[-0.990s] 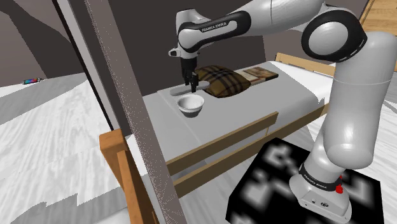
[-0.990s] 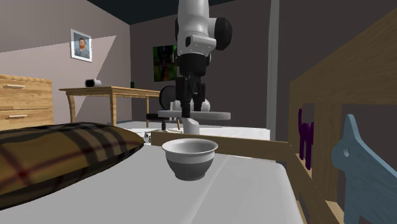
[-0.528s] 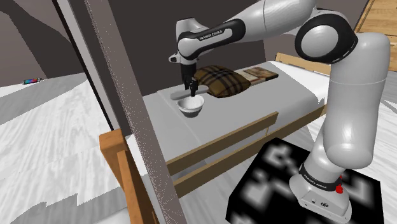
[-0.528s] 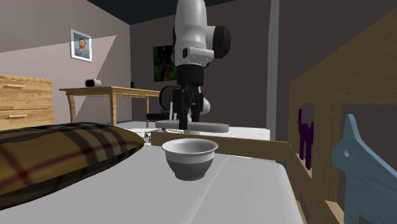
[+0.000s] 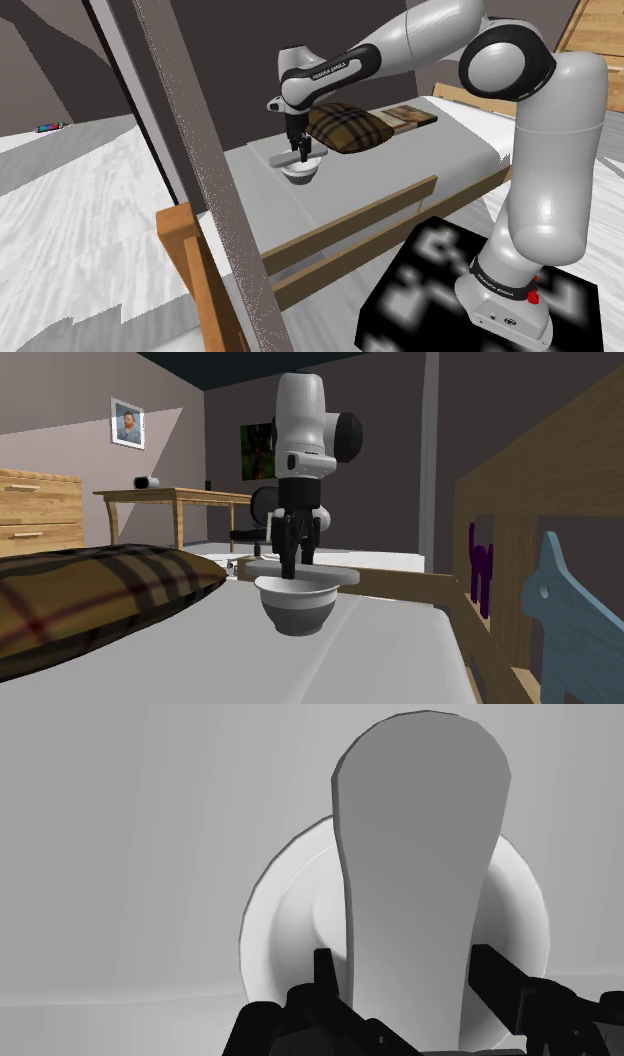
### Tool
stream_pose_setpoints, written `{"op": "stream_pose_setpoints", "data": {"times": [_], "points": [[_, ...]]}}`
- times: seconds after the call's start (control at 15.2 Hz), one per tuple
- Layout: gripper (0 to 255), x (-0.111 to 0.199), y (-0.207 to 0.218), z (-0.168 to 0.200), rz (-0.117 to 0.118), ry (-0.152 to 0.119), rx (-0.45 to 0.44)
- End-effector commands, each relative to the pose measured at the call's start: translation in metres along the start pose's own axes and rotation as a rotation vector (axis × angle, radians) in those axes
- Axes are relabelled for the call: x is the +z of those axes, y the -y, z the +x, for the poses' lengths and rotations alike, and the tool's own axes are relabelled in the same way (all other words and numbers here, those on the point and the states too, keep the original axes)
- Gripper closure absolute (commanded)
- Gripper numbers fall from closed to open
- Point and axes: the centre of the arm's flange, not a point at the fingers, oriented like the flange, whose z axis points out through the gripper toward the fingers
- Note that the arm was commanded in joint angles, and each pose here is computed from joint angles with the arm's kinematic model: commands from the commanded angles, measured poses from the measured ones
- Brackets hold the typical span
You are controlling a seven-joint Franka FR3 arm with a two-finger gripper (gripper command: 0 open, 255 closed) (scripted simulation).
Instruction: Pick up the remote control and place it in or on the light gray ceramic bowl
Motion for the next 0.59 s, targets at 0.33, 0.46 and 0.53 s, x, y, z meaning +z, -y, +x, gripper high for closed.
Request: {"op": "stream_pose_setpoints", "data": {"times": [0.33,0.46,0.53], "points": [[255,0.0026,-0.0003,-0.0010,-0.001,0.000,0.000],[0,0.0025,-0.0004,-0.0010,-0.001,0.000,0.000],[0,0.0025,-0.0006,-0.0010,-0.001,0.000,0.000]]}}
